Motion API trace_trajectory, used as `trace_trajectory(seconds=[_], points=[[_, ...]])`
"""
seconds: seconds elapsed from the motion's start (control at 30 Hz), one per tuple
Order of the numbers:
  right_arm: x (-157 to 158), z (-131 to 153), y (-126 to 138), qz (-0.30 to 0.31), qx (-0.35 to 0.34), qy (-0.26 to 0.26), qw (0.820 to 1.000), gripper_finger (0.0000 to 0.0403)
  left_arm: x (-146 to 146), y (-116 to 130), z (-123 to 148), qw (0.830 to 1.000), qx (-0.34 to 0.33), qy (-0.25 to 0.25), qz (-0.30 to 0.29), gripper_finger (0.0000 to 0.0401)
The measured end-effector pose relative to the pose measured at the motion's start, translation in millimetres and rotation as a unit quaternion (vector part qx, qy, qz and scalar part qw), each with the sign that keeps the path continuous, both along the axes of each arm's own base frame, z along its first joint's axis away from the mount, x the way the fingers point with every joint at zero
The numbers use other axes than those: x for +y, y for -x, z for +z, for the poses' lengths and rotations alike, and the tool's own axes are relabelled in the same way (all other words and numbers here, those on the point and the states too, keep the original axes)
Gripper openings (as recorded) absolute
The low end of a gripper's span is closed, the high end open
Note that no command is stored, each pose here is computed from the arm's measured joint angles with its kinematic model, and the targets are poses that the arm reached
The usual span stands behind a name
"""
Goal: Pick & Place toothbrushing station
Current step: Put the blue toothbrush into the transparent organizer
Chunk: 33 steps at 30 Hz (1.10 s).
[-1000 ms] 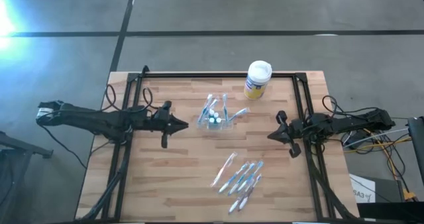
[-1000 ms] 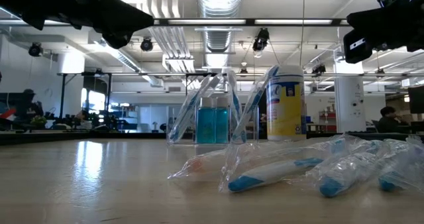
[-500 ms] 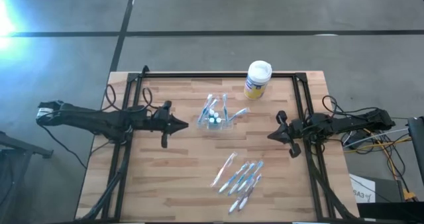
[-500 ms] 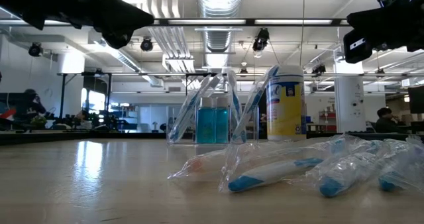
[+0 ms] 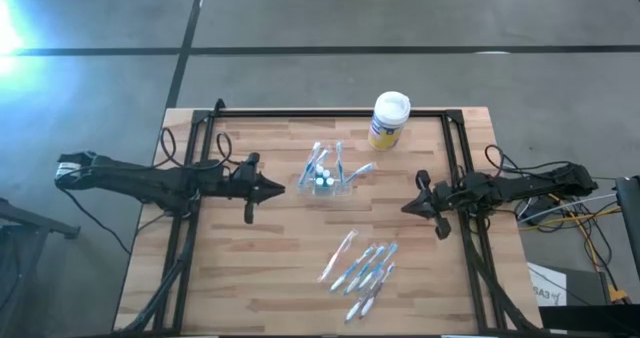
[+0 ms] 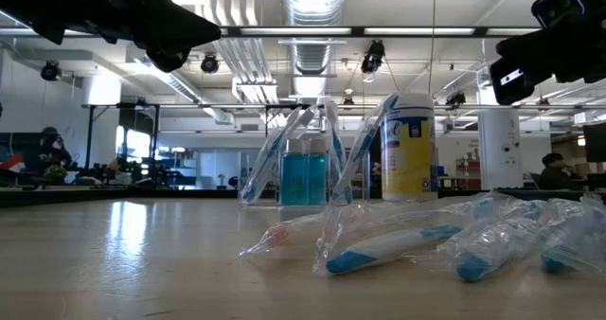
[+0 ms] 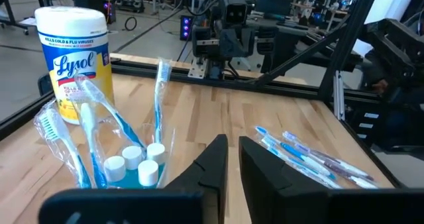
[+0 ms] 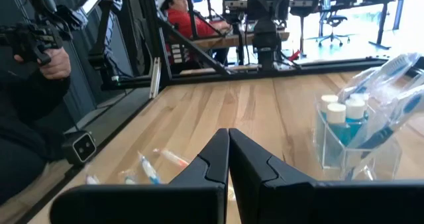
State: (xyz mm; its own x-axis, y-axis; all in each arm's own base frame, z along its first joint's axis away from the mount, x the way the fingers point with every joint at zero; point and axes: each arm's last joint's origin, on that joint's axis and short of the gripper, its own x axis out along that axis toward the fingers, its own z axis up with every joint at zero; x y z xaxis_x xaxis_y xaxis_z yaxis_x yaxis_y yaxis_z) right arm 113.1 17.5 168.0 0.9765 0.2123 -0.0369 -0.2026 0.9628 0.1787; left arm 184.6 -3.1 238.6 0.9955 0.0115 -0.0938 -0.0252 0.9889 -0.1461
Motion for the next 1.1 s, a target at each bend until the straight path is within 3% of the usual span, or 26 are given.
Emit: trace_trajectory(seconds=[0.7, 0.9, 1.1], points=[[0, -2, -2, -0.001, 0.011, -0.001, 1.0, 0.0008, 0, 1, -5, 1.0, 0.005, 0.005, -0.001, 0.0045], [0, -2, -2, -0.001, 0.01, -0.002, 1.0, 0.0008, -4, 0, 6, 0.996, -0.037, 0.021, -0.076, 0.0055], [0, -3, -3, -0.001, 0.022, -0.014, 1.0, 0.0008, -4, 0, 7, 0.996, -0.042, 0.008, -0.076, 0.0063]])
